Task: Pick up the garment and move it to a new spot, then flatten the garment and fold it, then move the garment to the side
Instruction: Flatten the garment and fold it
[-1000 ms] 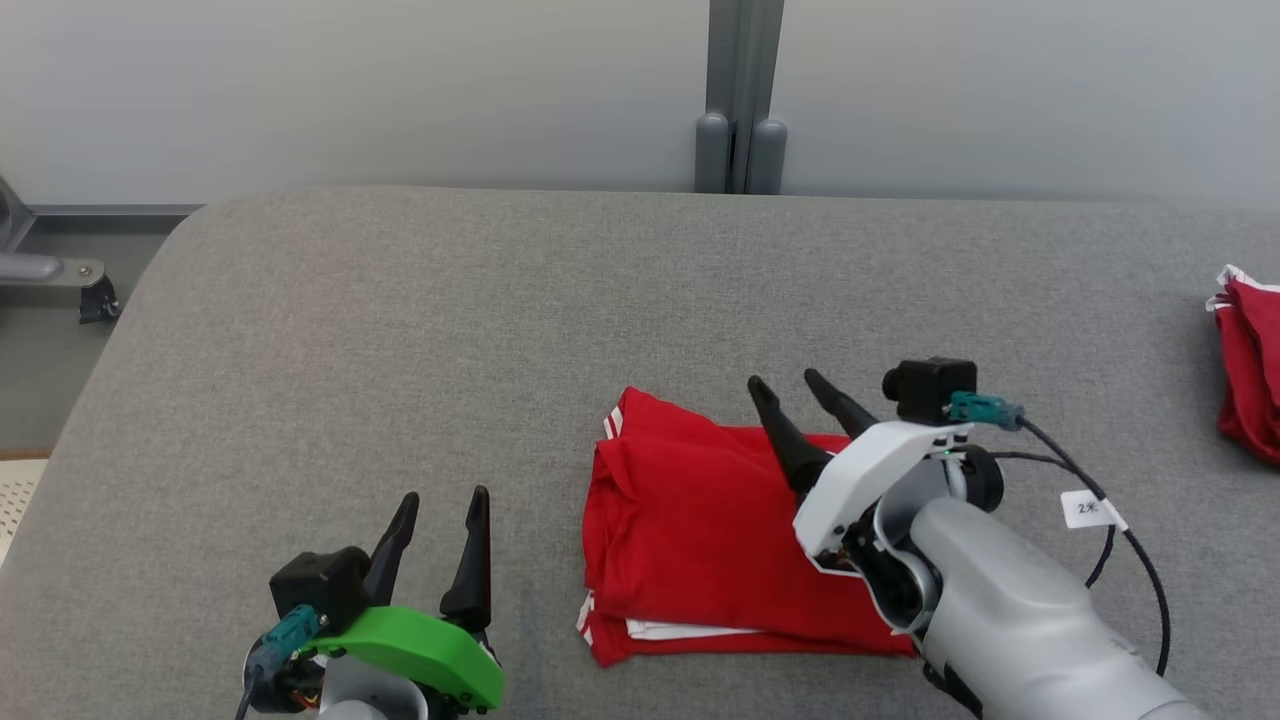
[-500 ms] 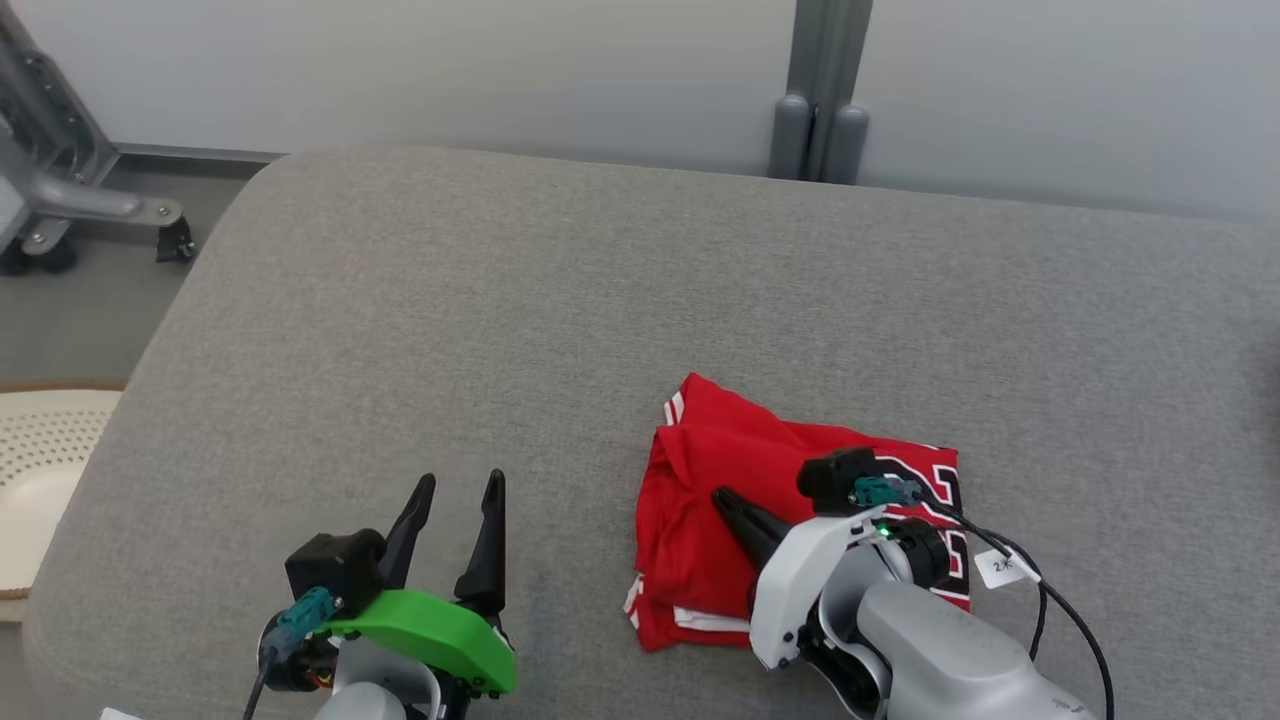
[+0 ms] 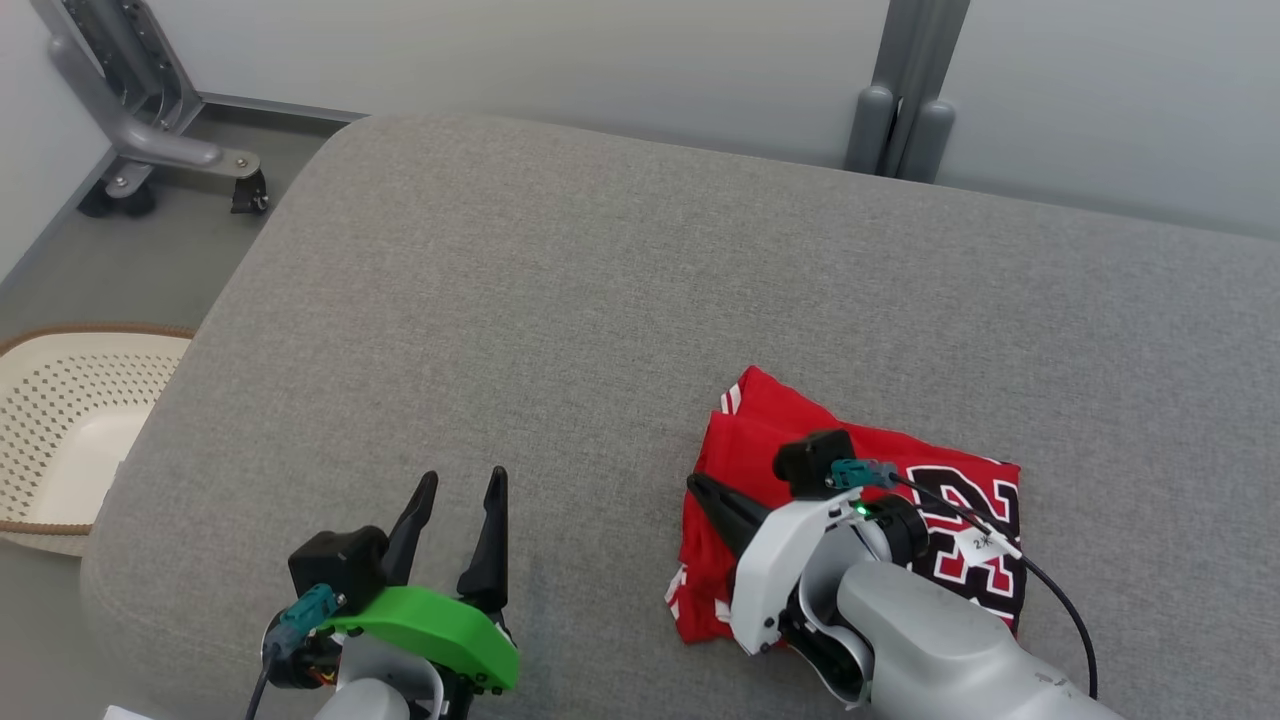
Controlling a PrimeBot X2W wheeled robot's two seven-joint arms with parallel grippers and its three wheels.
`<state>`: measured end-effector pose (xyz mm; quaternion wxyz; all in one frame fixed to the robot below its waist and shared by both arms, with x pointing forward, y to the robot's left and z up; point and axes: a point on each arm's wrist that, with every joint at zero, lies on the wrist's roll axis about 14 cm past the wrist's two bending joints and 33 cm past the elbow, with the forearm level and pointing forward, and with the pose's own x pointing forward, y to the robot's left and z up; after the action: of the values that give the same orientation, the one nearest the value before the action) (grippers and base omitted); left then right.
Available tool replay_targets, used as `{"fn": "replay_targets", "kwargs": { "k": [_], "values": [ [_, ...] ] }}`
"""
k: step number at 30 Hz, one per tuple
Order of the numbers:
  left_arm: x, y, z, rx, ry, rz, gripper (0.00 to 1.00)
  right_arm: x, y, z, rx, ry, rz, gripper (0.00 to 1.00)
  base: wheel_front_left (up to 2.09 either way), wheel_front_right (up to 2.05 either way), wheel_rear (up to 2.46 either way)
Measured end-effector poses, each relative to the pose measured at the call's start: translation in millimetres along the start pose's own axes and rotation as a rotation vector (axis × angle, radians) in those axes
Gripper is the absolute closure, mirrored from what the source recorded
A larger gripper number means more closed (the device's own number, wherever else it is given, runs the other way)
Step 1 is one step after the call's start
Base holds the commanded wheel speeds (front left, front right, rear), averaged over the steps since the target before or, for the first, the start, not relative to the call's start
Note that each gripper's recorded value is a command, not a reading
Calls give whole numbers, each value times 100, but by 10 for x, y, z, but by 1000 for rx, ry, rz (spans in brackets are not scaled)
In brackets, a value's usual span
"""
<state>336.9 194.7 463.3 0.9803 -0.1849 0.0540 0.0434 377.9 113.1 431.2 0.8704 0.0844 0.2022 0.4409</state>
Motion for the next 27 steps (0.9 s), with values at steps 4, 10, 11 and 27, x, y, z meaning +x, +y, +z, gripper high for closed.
{"fn": "replay_targets", "kwargs": {
  "k": [4, 10, 11, 27],
  "values": [
    [34, -35, 1, 1, 0, -12, 0, 2, -8, 190, -1, -62, 0, 100, 0, 0, 0],
    [120, -179, 43, 13, -13, -59, 0, -167, -385, 781, 7, -245, -112, 0, 0, 0, 0],
    [137, -218, 53, 15, -17, -71, 0, -248, -492, 915, -19, -286, -141, 0, 0, 0, 0],
    [191, -613, 143, 47, -81, -169, 0, -1940, -1192, 746, -96, -534, -623, 0, 0, 0, 0]
  ]
}}
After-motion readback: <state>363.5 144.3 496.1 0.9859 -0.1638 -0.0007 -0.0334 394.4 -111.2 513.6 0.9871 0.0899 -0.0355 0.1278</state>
